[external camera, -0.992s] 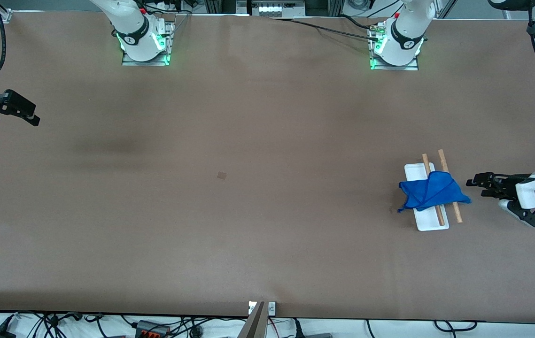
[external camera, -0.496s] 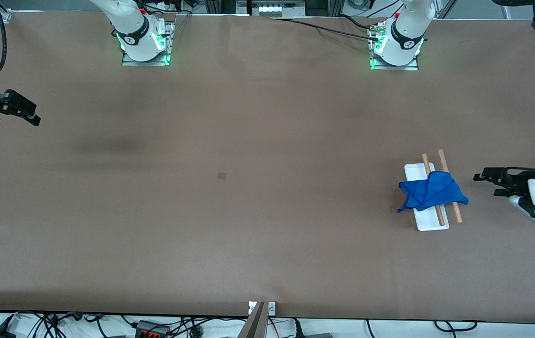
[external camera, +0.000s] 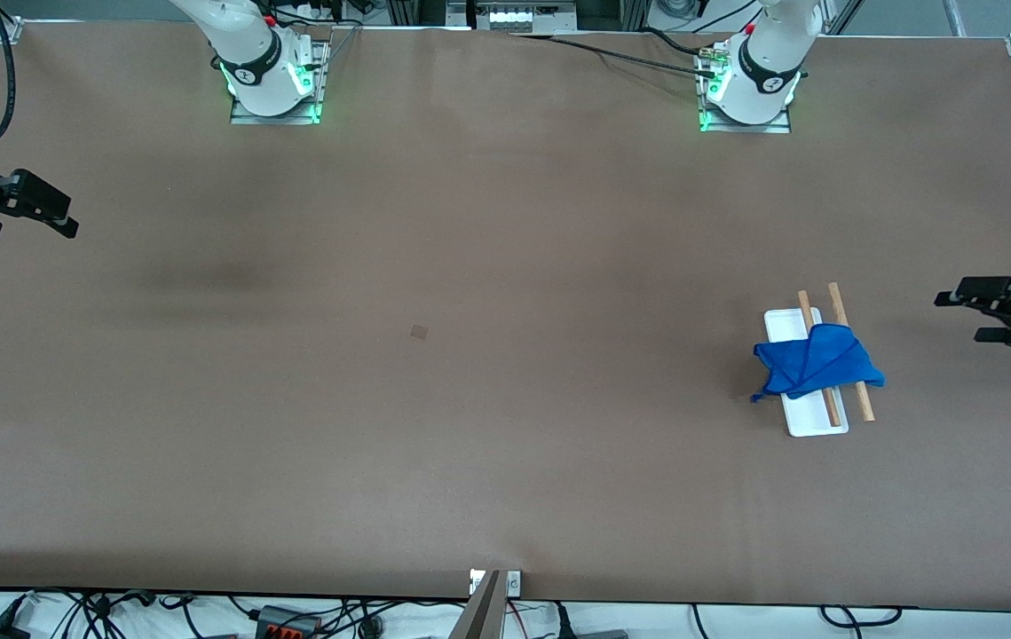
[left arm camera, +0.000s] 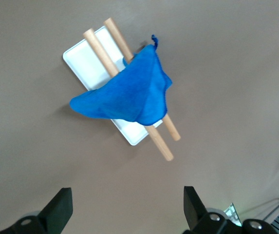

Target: Pass towel and hang on rack

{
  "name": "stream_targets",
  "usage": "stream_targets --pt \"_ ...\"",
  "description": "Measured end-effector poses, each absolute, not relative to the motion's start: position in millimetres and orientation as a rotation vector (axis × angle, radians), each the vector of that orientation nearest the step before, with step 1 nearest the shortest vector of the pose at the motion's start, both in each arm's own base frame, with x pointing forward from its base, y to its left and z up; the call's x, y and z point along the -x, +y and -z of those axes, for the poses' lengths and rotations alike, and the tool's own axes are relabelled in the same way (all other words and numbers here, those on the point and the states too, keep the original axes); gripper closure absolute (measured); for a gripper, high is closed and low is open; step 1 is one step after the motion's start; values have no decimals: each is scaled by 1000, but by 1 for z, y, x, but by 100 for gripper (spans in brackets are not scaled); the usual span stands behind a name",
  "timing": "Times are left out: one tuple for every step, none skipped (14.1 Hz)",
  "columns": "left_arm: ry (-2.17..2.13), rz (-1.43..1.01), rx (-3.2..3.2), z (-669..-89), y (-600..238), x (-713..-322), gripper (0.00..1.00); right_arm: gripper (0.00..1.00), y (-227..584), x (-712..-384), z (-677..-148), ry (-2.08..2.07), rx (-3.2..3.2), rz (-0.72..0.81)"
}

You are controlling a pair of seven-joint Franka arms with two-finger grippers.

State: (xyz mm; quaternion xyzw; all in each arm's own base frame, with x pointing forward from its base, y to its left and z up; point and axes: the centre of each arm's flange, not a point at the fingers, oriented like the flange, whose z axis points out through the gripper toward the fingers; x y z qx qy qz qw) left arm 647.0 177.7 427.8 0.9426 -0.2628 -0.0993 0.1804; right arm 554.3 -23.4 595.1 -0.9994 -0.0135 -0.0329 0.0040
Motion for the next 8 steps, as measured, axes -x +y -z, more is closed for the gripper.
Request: stream_targets --pt "-760 287 -2662 -430 165 -651 0 0 -19 -554 -595 -54 3132 103" --pt "-777 309 -2666 -430 149 -654 0 0 -16 -555 -595 -62 3132 103" --pt "-796 342 -2674 -431 133 -657 0 0 -15 -555 -595 -64 3132 103" --pt "-805 364 -2680 -437 119 -659 0 0 -17 -555 -595 -61 3132 103" --pt "-806 377 -2690 -448 108 -661 0 0 -19 -554 -595 -54 3133 104" --pt "-805 386 -2706 -460 98 -662 0 0 -21 -554 -596 -48 3133 105" --pt "-812 394 -2719 -470 92 -663 0 0 -22 -554 -596 -45 3133 106" --pt "-811 403 -2724 -475 88 -662 0 0 -23 -554 -596 -42 3133 106"
